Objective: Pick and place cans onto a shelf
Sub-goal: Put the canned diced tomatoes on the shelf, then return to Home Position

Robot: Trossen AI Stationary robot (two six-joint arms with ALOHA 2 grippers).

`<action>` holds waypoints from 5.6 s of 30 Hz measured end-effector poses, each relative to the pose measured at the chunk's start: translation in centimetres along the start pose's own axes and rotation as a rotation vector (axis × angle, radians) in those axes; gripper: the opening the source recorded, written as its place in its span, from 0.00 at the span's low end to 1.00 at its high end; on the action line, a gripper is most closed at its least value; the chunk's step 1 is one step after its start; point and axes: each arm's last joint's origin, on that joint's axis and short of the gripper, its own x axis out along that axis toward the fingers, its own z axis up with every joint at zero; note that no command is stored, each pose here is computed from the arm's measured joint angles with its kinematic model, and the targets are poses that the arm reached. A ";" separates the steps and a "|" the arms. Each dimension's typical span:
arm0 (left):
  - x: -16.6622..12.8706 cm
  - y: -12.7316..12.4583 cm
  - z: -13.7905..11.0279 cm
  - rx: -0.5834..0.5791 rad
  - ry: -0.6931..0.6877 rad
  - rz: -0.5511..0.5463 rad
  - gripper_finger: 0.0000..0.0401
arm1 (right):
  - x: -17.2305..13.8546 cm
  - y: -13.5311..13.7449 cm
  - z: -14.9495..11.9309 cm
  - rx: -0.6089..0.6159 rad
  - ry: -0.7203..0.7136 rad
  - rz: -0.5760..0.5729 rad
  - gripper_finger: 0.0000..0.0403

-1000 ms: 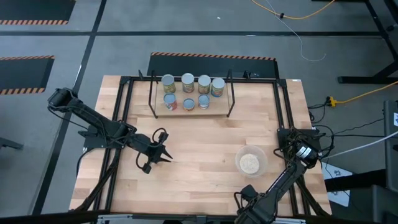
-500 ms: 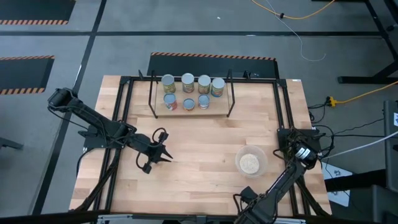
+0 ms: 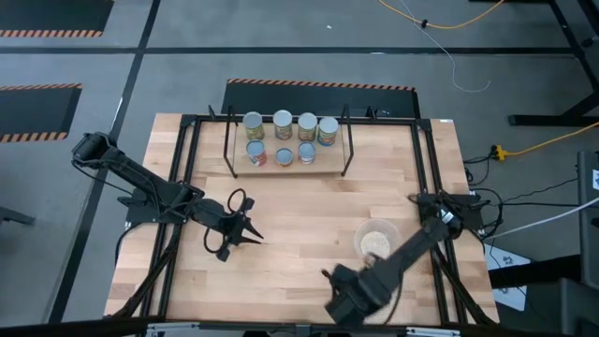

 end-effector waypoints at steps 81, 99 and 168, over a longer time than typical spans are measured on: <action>0.0 0.4 0.0 -0.157 -0.004 0.128 0.15 | 1.3 -32.5 25.9 -0.804 -0.032 -0.122 0.03; 0.0 0.4 0.0 -0.149 -0.003 0.128 0.15 | 1.4 -32.5 26.2 -0.974 -0.046 -0.134 0.09; -10.8 4.5 3.4 -0.051 -0.357 0.464 0.15 | -17.4 -25.5 4.9 -0.748 -0.653 -0.011 0.15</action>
